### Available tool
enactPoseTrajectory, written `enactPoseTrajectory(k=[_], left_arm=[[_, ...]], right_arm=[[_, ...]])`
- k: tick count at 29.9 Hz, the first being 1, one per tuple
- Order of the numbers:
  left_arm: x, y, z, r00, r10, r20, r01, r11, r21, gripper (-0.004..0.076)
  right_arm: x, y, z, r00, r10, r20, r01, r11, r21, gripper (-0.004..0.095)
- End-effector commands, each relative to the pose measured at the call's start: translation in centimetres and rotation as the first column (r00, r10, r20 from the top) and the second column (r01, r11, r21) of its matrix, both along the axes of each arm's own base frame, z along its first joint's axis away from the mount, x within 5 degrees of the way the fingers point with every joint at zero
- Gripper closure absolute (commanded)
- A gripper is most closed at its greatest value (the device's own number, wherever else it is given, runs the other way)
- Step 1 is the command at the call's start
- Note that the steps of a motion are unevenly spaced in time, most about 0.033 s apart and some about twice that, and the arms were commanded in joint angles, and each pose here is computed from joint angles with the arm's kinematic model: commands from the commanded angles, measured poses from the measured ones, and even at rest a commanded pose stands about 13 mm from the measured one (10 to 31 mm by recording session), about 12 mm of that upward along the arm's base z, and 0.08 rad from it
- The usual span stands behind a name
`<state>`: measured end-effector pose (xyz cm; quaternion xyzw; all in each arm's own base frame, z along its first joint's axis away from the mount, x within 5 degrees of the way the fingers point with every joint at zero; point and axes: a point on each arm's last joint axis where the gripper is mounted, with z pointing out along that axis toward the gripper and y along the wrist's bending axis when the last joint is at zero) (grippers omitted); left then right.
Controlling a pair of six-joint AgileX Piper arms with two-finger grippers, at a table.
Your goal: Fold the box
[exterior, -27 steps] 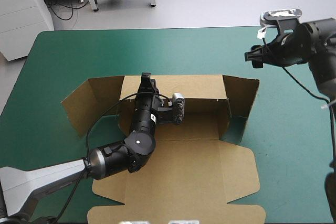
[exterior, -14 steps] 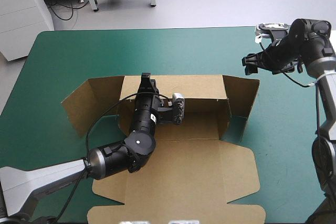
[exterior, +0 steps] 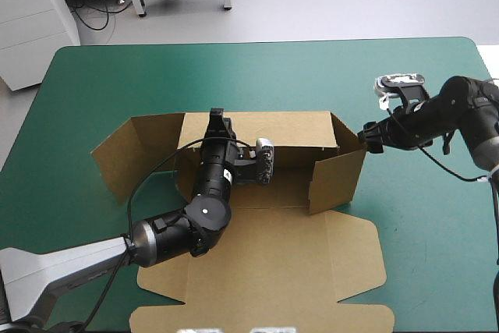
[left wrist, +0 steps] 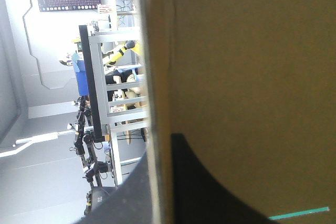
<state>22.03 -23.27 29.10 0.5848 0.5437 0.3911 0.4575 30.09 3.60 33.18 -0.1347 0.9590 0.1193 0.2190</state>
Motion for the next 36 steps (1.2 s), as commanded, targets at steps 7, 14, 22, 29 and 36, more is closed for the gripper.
enactPoseTrajectory(k=[7, 14, 22, 29, 36], left_arm=[[-0.3, 0.2, 2.0, 0.998, -0.007, 0.068, 0.010, 0.999, -0.032, 0.0756], [-0.3, 0.2, 2.0, 0.998, -0.007, 0.068, 0.010, 0.999, -0.032, 0.0756], [-0.3, 0.2, 2.0, 0.998, -0.007, 0.068, 0.010, 0.999, -0.032, 0.0756], [-0.3, 0.2, 2.0, 0.998, -0.014, 0.066, 0.016, 0.999, -0.033, 0.0756], [-0.4, 0.2, 2.0, 0.998, -0.016, 0.065, 0.018, 0.999, -0.034, 0.0756]], right_arm=[[-3.6, 0.6, 0.6, 0.972, 0.189, 0.138, -0.192, 0.981, 0.007, 0.0196], [-4.0, 1.3, -0.1, 0.949, 0.269, 0.162, -0.281, 0.958, 0.056, 0.0215], [-4.5, 1.9, -1.3, 0.935, 0.317, 0.160, -0.336, 0.936, 0.110, 0.0215], [-4.5, 2.1, -1.3, 0.932, 0.319, 0.172, -0.343, 0.930, 0.134, 0.0215], [-5.8, 2.4, -3.2, 0.935, 0.274, 0.223, -0.316, 0.931, 0.181, 0.0278]])
